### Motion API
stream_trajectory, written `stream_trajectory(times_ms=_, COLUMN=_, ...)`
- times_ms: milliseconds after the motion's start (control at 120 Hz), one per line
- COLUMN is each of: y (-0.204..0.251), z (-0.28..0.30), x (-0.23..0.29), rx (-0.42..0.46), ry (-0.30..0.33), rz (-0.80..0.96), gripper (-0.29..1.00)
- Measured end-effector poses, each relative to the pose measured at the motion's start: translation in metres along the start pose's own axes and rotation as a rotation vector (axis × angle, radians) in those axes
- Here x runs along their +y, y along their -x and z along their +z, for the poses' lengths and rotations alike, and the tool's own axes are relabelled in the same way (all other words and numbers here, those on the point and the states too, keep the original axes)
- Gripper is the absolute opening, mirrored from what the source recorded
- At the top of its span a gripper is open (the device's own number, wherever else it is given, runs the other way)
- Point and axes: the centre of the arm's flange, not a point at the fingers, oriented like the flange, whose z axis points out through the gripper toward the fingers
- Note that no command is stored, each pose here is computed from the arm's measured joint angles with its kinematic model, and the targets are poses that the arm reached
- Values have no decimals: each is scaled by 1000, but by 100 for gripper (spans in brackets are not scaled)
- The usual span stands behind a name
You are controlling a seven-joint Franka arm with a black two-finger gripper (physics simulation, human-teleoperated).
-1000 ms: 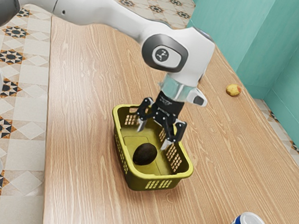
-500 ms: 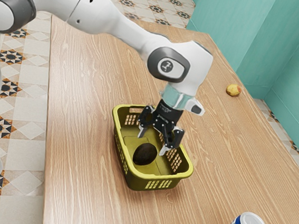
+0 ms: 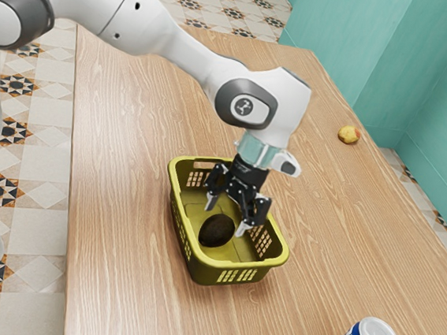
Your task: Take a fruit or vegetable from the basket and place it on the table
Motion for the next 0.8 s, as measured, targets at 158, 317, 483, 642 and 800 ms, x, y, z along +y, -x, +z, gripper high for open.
stream_trajectory(times_ms=158, y=12, z=3, x=4, rx=10, ry=3, rz=26, gripper=70)
stream_trajectory(times_ms=317, y=15, z=18, x=12, rx=-5, ry=0, rz=47, gripper=71)
stream_trajectory(times_ms=483, y=19, z=22, x=18, rx=0, ry=5, rz=65, gripper=71)
stream_trajectory(times_ms=642, y=18, z=38, x=15, rx=-25, ry=2, rz=58, gripper=70)
stream_trajectory(times_ms=800, y=7, z=35, x=5, rx=-18, ry=18, rz=32, gripper=56)
